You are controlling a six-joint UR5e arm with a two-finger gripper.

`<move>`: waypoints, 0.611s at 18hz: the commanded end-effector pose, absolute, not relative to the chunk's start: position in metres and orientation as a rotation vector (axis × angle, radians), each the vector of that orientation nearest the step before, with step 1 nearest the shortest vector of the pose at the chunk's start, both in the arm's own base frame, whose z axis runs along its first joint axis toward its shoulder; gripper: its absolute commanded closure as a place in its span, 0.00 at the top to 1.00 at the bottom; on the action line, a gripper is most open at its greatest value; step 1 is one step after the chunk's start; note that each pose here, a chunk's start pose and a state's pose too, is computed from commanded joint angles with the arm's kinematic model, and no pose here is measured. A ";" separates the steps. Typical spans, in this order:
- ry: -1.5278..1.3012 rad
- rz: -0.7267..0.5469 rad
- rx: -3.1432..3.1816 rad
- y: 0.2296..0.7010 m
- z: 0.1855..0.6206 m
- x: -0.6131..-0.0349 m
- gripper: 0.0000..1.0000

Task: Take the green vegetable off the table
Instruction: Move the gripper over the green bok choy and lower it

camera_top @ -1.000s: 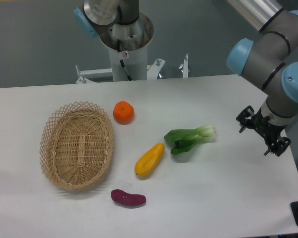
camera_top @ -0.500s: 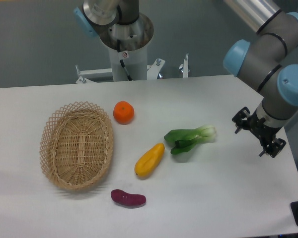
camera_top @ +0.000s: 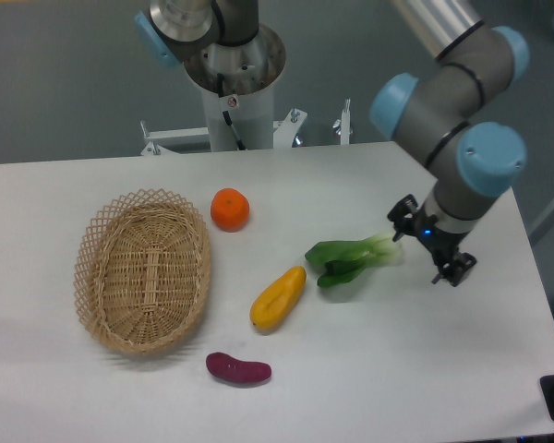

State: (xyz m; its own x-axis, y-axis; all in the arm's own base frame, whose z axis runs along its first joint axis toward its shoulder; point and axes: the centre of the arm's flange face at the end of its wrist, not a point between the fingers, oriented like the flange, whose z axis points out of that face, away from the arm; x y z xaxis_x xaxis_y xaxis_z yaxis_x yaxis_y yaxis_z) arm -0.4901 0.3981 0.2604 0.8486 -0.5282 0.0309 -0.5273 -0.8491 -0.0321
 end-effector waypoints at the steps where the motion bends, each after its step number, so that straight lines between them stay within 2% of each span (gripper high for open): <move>1: 0.879 -0.060 -2.992 0.397 0.257 -0.489 1.00; 11: 0.971 -0.182 -2.970 0.390 0.221 -0.468 1.00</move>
State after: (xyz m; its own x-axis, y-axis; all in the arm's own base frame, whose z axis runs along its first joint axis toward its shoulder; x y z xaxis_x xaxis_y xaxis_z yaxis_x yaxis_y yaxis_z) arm -0.4681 0.3901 0.2207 0.8008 -0.5893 0.1070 -0.5880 -0.8075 -0.0471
